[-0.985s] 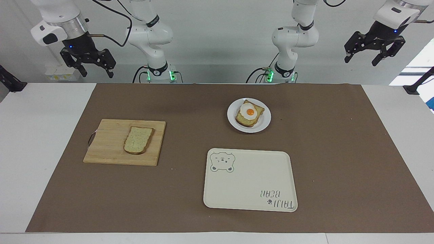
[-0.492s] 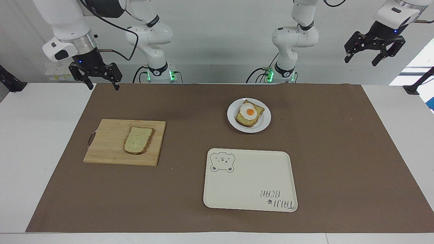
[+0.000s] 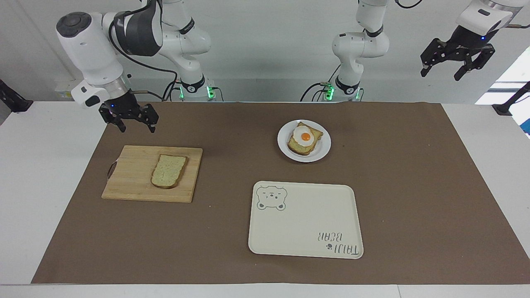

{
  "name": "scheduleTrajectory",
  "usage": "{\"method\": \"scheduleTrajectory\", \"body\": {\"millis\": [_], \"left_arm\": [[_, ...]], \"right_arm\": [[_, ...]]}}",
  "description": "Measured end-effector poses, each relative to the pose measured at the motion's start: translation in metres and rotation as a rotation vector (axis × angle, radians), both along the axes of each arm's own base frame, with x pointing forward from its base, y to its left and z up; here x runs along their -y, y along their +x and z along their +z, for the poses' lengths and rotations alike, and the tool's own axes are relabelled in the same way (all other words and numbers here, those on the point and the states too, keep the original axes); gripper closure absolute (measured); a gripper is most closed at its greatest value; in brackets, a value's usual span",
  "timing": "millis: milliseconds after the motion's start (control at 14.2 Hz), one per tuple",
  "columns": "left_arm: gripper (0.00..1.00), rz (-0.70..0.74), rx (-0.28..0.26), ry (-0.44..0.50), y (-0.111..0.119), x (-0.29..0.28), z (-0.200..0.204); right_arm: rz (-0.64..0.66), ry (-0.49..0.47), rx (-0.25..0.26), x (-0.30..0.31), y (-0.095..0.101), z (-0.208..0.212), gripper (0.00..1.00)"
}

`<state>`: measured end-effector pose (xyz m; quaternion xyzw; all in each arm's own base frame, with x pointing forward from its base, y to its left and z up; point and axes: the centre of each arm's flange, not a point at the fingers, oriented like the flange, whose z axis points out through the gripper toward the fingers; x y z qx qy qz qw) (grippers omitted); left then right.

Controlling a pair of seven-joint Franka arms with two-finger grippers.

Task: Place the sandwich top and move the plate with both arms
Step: 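Reach the right gripper to the bread slice on the cutting board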

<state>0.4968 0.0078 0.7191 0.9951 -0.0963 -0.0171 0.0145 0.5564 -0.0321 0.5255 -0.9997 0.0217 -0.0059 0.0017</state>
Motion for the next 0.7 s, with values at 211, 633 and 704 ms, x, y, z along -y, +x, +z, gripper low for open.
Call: {"method": "scheduleTrajectory", "body": {"millis": [211, 633, 704], "left_arm": [[0.00, 0.000, 0.000, 0.000, 0.000, 0.000, 0.000], [0.00, 0.000, 0.000, 0.000, 0.000, 0.000, 0.000], [0.00, 0.000, 0.000, 0.000, 0.000, 0.000, 0.000]], "right_arm": [[-0.021, 0.031, -0.022, 0.002, 0.008, -0.029, 0.00], [-0.080, 0.074, -0.005, 0.013, 0.010, -0.096, 0.00], [-0.089, 0.086, -0.006, 0.013, 0.007, -0.104, 0.00]]}}
